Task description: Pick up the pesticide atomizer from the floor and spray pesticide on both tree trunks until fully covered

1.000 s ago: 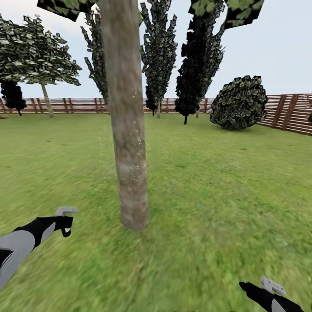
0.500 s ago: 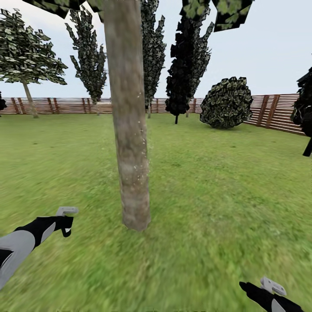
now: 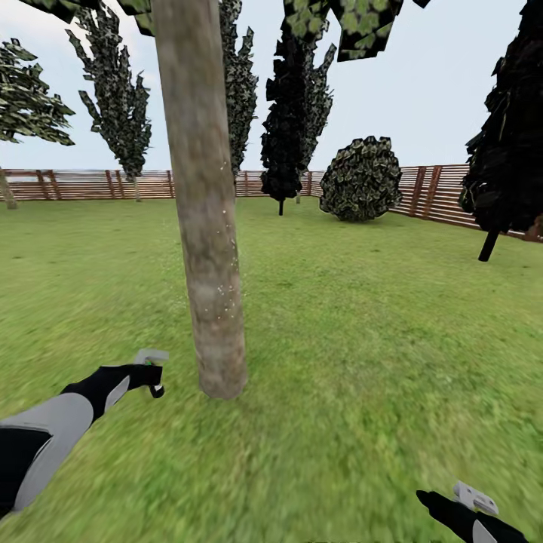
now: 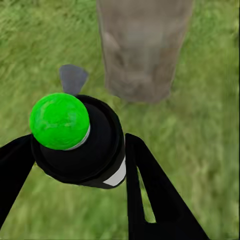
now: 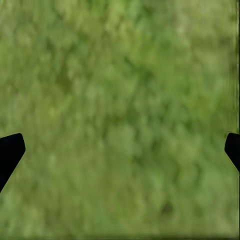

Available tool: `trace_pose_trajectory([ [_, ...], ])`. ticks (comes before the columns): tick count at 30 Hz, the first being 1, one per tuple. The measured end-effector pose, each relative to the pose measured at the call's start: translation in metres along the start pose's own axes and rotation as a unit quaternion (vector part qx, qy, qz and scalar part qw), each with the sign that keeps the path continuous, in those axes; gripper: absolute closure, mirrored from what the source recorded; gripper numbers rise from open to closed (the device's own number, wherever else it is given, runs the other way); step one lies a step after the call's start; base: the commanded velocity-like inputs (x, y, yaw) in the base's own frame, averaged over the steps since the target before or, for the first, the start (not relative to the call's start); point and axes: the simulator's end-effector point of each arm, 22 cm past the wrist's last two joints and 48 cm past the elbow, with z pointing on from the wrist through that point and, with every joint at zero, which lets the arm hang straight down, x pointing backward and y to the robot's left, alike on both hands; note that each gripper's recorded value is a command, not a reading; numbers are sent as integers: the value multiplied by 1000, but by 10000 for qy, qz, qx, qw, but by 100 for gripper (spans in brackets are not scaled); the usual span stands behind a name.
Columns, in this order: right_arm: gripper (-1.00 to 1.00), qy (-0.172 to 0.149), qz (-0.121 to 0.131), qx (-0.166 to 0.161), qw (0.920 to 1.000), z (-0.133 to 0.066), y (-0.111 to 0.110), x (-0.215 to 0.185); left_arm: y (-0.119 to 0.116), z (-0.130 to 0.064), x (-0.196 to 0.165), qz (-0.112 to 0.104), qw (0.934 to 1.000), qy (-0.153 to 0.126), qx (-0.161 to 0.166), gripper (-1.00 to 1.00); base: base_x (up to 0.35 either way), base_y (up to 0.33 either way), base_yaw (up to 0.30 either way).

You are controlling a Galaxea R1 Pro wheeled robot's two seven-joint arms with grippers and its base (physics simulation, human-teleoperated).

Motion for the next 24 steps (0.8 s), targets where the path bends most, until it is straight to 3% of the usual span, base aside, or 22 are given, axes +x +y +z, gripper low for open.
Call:
trace_pose_trajectory([
  [4,-100,-3,0,0,10000,0,0,0,-41,-16,-36,136,9968,369,697,100,0,0,-126],
  [7,-100,-4,-12,1,10000,0,0,0,-43,-32,-55,503,9948,670,573,100,0,0,-16],
  [11,-100,-4,-26,2,10000,0,0,-1,-53,-61,-90,594,9936,852,450,100,0,0,-76],
  [13,-100,-3,-30,2,10000,0,0,-1,-57,-75,-110,599,9941,796,428,100,0,0,-220],
  [16,-100,-5,-21,2,10000,0,0,-1,-62,-97,-158,629,9959,469,441,100,0,0,-260],
  [18,-100,-4,-18,2,10000,0,0,-1,-63,-103,-172,633,9961,379,477,100,0,0,-266],
  [24,-100,-9,-19,2,10000,0,0,-1,-40,-121,-208,615,9976,121,294,100,0,0,-64],
])
